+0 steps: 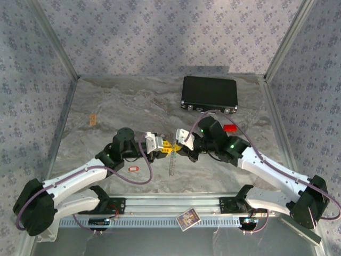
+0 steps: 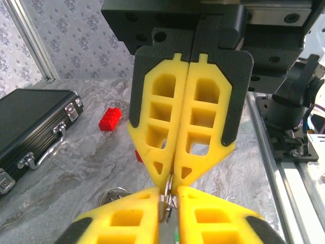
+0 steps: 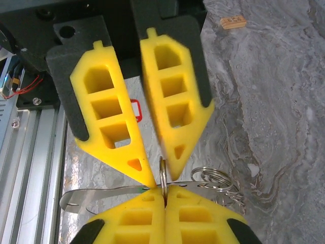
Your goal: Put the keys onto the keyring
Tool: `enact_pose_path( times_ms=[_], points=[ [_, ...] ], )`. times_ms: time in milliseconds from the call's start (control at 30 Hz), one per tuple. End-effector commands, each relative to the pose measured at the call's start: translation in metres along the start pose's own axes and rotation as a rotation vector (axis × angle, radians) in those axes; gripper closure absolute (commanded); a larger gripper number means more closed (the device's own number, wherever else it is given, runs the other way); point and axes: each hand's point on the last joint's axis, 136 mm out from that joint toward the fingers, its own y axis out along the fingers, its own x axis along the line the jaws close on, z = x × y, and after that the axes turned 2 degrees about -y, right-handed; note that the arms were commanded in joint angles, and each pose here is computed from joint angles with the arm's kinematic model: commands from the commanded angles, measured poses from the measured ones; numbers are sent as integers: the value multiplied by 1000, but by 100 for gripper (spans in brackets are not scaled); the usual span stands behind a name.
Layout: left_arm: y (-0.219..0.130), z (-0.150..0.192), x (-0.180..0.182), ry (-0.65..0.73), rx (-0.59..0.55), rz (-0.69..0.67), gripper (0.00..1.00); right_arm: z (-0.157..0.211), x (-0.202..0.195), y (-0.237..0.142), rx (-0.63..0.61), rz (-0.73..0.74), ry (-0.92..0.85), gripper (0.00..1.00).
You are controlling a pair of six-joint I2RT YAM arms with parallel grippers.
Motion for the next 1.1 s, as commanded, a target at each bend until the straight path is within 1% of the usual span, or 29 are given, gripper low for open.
enact_pose_path(
  times_ms=[0,67,300,433,533,567,700,800,900,1067],
  points=[
    [-3,-6,2,27,18,-20,76,-4,-2,-1,7,3,-12,100],
    [-5,-1,3,34,46,-31,72,0,-2,-1,45,-3,-19,100],
    [-6,7,1,47,127,-13,70,10,0,-1,164,-44,-49,100],
    [-4,7,-1,40,142,10,70,8,1,-2,187,-57,-69,100],
    [-2,6,-3,35,141,31,70,3,1,0,182,-61,-88,100],
    [-2,5,-4,33,135,38,70,6,4,-1,202,-76,-84,100],
    [0,4,-4,32,131,47,71,4,6,2,211,-88,-102,100],
    [1,4,-4,30,135,51,75,0,7,3,211,-91,-114,100],
    [2,4,-5,32,135,56,81,-3,8,4,207,-98,-125,100],
    [0,3,-5,42,131,54,100,-5,10,4,179,-101,-120,100]
  ],
)
